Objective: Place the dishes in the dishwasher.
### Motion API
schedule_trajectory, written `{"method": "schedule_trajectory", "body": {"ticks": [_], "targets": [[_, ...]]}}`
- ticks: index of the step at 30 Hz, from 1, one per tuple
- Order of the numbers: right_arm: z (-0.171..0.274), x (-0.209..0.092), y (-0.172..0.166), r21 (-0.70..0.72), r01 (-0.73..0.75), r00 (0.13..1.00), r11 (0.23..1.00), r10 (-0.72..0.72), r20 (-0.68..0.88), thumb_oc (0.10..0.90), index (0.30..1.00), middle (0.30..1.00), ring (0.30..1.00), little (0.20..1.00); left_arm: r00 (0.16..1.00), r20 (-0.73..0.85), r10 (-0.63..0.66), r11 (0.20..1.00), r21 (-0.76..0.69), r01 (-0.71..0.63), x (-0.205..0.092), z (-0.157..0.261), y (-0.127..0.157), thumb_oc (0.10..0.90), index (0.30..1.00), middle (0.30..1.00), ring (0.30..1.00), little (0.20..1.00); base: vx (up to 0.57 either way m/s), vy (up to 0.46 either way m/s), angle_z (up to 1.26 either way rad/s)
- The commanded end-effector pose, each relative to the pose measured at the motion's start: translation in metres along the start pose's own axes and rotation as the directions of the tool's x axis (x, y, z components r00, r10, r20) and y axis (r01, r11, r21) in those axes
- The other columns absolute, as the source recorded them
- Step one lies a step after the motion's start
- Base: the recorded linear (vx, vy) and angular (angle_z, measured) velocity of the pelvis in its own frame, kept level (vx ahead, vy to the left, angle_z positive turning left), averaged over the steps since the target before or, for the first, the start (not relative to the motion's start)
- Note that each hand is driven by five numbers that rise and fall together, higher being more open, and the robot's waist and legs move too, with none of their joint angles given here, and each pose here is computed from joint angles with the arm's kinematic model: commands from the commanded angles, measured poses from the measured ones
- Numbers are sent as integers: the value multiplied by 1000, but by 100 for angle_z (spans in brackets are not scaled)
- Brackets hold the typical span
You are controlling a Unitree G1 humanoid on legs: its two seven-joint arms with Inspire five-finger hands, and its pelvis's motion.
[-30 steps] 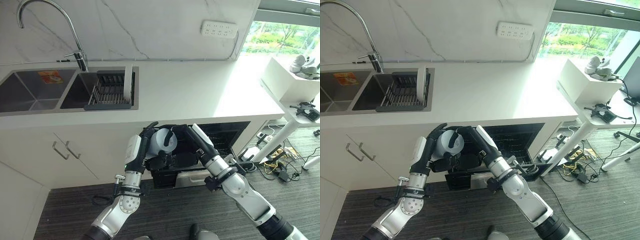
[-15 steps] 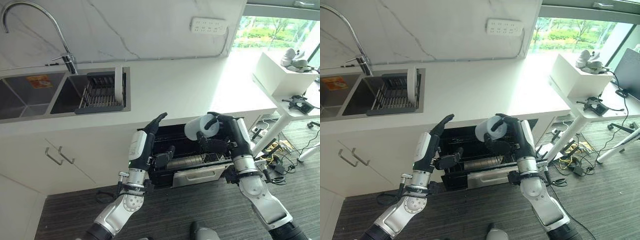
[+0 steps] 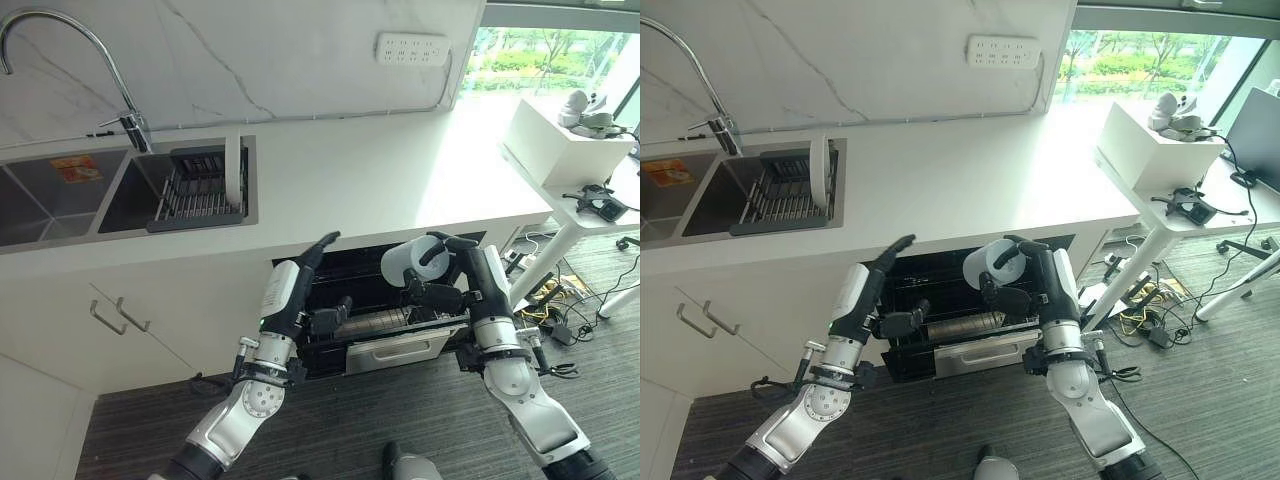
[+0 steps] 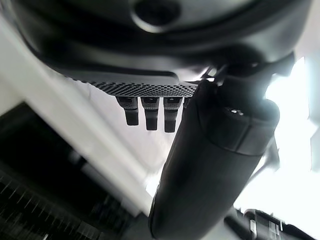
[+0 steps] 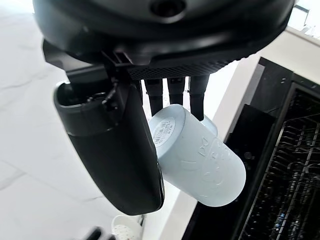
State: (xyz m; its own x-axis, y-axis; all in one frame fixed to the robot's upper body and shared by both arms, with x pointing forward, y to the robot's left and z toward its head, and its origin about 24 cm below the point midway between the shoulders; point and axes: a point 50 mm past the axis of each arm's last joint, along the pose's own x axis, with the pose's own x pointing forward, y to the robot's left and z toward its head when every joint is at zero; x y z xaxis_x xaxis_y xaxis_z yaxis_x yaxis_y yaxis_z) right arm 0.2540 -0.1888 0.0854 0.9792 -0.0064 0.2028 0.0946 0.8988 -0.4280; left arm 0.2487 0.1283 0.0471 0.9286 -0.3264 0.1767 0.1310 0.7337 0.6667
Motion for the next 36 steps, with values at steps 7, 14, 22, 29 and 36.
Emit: {"method": "schedule_trajectory", "body": {"ticks": [7,14,22,29,36], "targets": [[67,35,-60,-173,225,913,959,-146,380,400,300,300,300,300,857,-95,-507,849,117,515,2,-11,-20,800,900,900,900,900,0,0,0],[74,46,-76,-277,249,916,928,-134,377,400,300,300,300,300,827,-210,-521,785,262,561,5,-27,-6,800,900,900,900,900,42,-3,3],[58,53,-69,-93,91,957,992,-61,285,400,300,300,300,300,903,-224,-367,817,386,428,18,-35,13,800,900,900,900,900,11,-38,15],[43,48,-66,43,98,967,994,-105,233,400,300,300,300,300,908,-210,-364,816,399,419,11,-36,7,800,900,900,900,900,28,-12,9],[27,40,-57,155,126,972,980,-154,179,400,300,300,300,300,913,-219,-343,825,395,405,7,-37,5,800,900,900,900,900,56,-1,0]]}}
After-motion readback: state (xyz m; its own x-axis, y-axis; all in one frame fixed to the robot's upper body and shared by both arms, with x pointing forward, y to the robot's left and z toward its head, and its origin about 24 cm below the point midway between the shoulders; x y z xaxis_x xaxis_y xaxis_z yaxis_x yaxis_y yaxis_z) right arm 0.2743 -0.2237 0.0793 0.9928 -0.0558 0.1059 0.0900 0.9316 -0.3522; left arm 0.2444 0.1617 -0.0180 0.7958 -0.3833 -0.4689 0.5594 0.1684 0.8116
